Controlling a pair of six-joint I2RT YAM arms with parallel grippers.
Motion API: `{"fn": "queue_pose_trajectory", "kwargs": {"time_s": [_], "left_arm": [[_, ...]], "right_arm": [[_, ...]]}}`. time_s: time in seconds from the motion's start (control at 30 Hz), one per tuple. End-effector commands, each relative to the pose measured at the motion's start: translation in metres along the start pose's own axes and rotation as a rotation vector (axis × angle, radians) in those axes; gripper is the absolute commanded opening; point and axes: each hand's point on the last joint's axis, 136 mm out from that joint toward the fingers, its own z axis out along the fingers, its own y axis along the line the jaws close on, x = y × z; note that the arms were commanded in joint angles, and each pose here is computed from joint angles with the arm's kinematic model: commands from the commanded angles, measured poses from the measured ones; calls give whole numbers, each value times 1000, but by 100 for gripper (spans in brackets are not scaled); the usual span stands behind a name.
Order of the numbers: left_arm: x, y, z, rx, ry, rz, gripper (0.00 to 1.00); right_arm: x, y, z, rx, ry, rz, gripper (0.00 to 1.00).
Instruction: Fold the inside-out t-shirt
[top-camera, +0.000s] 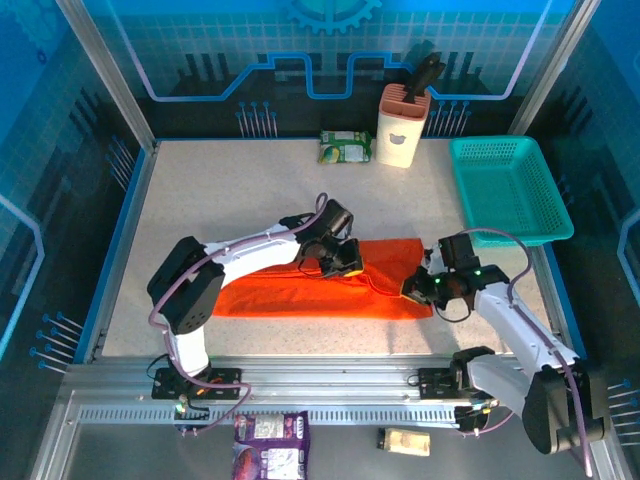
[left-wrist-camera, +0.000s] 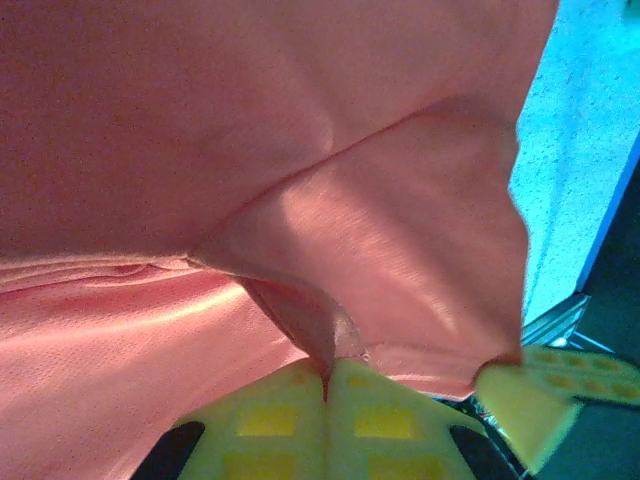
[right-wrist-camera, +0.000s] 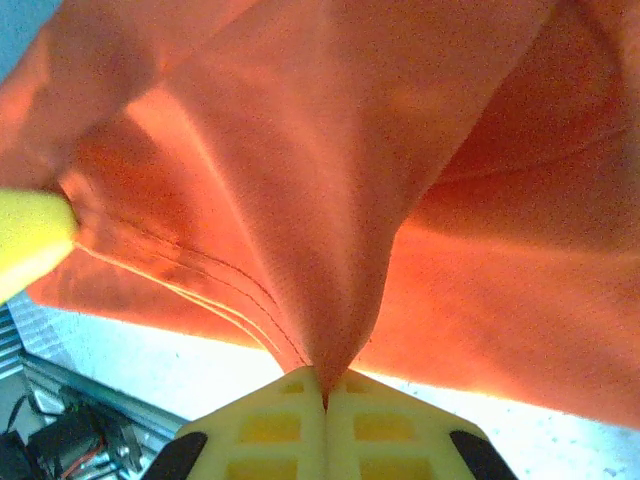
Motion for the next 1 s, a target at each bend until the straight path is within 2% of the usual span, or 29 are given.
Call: {"fn": "queue_pose_trajectory", "kwargs": {"time_s": [0.0, 0.33, 0.4, 0.47, 0.6, 0.8, 0.97], "left_arm": [[1, 5, -8, -13, -5, 2, 3], [17, 28, 17, -31, 95, -32, 6], [22, 30, 19, -24, 115, -36, 9], [27, 33, 17, -16, 133, -40, 15], [36, 27, 4, 30, 138, -24, 23], [35, 23, -20, 40, 103, 12, 27], [10, 54, -38, -20, 30, -23, 25]], "right_arm": [[14, 2, -3, 40, 26, 29, 0], [35, -22, 16, 105, 60, 57, 0], [36, -28, 20, 123, 68, 61, 5], [37, -28, 20, 129, 79, 63, 16], [29, -23, 8, 152, 41, 37, 31], [9, -12, -10, 153, -12, 0, 36], [-10, 10, -3, 81, -1, -44, 37]]}}
